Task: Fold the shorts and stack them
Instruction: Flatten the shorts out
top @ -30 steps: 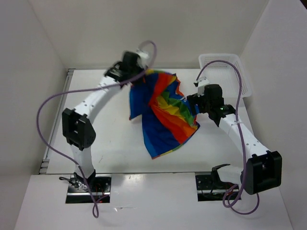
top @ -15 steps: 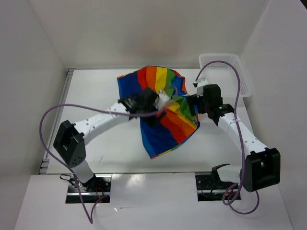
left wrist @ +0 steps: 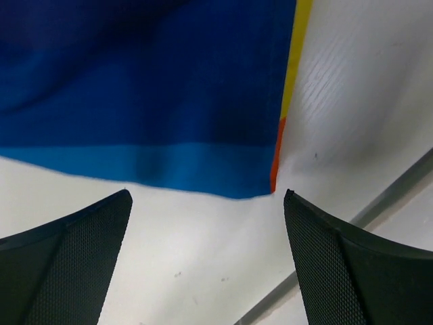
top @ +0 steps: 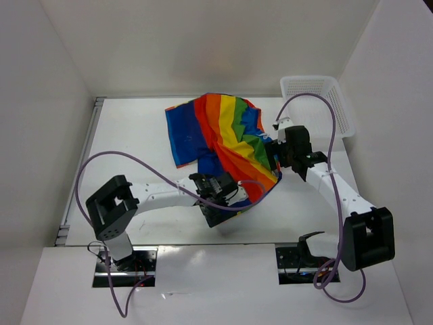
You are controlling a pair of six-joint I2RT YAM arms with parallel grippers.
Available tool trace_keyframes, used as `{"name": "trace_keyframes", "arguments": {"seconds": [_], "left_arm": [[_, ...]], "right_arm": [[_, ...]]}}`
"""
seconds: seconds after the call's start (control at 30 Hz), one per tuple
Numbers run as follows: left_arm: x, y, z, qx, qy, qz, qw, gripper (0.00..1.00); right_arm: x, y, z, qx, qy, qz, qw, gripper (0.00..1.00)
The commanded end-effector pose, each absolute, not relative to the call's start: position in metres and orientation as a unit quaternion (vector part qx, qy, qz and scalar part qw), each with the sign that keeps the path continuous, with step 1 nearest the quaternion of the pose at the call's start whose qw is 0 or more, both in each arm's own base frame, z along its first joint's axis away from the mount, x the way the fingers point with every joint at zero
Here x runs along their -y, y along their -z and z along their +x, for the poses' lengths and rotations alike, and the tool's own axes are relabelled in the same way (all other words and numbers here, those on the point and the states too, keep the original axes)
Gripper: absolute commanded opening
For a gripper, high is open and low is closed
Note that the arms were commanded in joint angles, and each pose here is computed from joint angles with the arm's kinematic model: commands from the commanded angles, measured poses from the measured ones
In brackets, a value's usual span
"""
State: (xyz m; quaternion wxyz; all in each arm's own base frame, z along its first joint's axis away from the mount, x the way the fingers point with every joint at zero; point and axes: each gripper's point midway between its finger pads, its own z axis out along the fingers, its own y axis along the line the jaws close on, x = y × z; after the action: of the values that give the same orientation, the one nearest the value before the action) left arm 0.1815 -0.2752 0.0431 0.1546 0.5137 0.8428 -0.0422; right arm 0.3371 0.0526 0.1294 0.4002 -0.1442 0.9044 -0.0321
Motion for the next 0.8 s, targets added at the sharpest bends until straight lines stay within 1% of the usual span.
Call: {"name": "trace_keyframes", "arguments": {"seconds": [0.0,0.03,0.1,0.17,0.2,0.23,0.27,0.33,0.4,0.47,0.57,0.63,0.7,0.77], "left_arm": [[0.292,-0.032,0.179,-0.837,0.069,0.52,0.153,1.0],[0.298,-0.032,0.175,-0.835,0.089,0.522,0.149,1.0],[0.294,-0.017,0.17,-0.837,0.085,0.525,0.129,0.98],[0.293,-0.005,0.169,-0.838,0.081,0.525,0.121,0.82],[0.294,-0.005,0.172,-0.838,0.078,0.524,0.129,0.71],[0.294,-0.001,0.175,-0.838,0.073,0.523,0.134,0.57],[0.289,0.003,0.174,-0.84,0.066,0.523,0.13,0.37],[0.285,0.003,0.176,-0.843,0.063,0.519,0.126,0.22],[0.27,-0.003,0.188,-0.852,0.042,0.503,0.137,0.0],[0.244,-0.015,0.2,-0.866,0.019,0.477,0.15,0.0],[0.209,-0.029,0.198,-0.875,-0.015,0.461,0.149,0.0],[0.206,-0.04,0.196,-0.874,-0.012,0.46,0.156,0.0],[0.205,-0.039,0.19,-0.875,-0.005,0.463,0.143,0.0],[0.21,-0.041,0.193,-0.874,-0.001,0.462,0.151,0.01]], "right_arm": [[-0.049,-0.15,0.348,-0.89,0.039,-0.119,0.438,0.94],[-0.046,-0.147,0.349,-0.893,0.039,-0.109,0.434,0.93],[-0.041,-0.152,0.355,-0.894,0.036,-0.083,0.439,0.92],[-0.039,-0.158,0.361,-0.893,0.024,-0.055,0.446,0.9],[-0.032,-0.162,0.365,-0.893,0.025,-0.039,0.448,0.88],[-0.035,-0.161,0.365,-0.893,0.015,-0.036,0.448,0.87],[-0.034,-0.162,0.368,-0.894,0.011,-0.029,0.448,0.87],[-0.036,-0.16,0.366,-0.896,0.004,-0.025,0.444,0.85],[-0.04,-0.159,0.364,-0.898,-0.009,-0.018,0.439,0.83],[-0.046,-0.148,0.36,-0.905,-0.027,-0.021,0.425,0.83],[-0.058,-0.132,0.351,-0.913,-0.061,-0.021,0.403,0.83],[-0.067,-0.119,0.349,-0.919,-0.09,-0.002,0.384,0.83],[-0.075,-0.116,0.351,-0.917,-0.117,0.025,0.381,0.83],[-0.083,-0.105,0.349,-0.921,-0.138,0.039,0.362,0.83]]}}
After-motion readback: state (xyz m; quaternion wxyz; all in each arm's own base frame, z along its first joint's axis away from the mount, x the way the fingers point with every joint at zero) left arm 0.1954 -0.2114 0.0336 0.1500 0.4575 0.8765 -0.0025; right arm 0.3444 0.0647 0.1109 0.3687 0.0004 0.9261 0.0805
